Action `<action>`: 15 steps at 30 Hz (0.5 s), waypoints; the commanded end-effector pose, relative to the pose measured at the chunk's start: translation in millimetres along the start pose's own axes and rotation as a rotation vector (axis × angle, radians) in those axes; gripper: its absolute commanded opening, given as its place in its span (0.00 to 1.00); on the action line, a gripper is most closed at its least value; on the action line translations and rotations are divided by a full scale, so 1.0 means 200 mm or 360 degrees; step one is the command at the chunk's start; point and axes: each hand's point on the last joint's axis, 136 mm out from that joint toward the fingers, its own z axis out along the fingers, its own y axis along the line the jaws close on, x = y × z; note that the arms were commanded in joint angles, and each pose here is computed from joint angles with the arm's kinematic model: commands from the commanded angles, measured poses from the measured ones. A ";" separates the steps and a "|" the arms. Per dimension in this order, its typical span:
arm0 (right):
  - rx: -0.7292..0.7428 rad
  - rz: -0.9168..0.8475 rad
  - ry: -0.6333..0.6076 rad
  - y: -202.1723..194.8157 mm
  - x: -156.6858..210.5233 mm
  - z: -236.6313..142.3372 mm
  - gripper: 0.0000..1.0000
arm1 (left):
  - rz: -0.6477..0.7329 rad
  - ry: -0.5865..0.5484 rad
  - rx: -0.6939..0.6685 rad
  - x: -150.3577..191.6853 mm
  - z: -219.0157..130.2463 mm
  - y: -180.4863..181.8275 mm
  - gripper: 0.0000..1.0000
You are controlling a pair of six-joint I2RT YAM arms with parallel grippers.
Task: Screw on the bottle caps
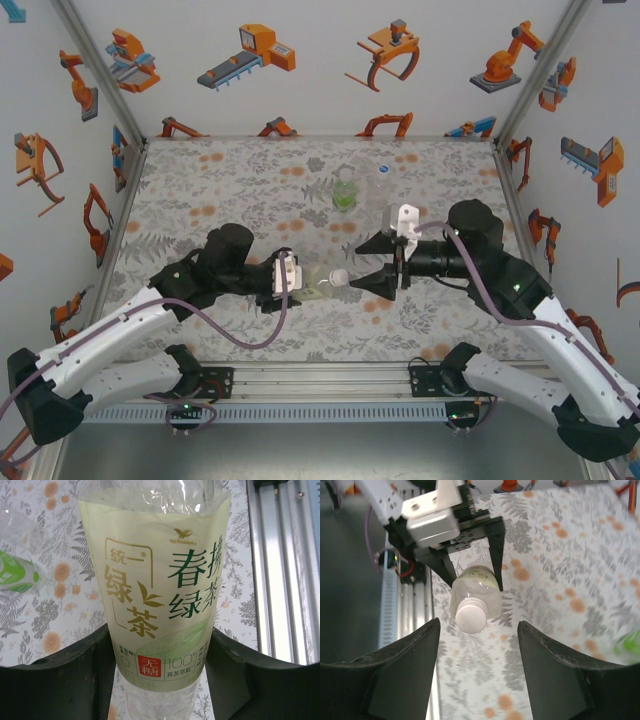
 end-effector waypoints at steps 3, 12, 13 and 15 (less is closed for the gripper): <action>-0.0277 -0.0482 -0.0069 0.13 -0.01 0.01 0.54 | -0.0045 -0.0128 0.0160 -0.13 -0.02 -0.05 0.00; -0.0317 -0.0484 -0.0037 0.13 0.05 0.05 0.40 | -0.0114 -0.0123 0.0230 -0.14 0.00 -0.07 0.00; -0.0318 -0.0486 -0.0038 0.14 0.05 0.05 0.38 | -0.0114 -0.0121 0.0231 -0.14 0.00 -0.07 0.00; -0.0326 -0.0480 -0.0035 0.14 0.06 0.05 0.38 | -0.0115 -0.0115 0.0234 -0.14 0.00 -0.07 0.00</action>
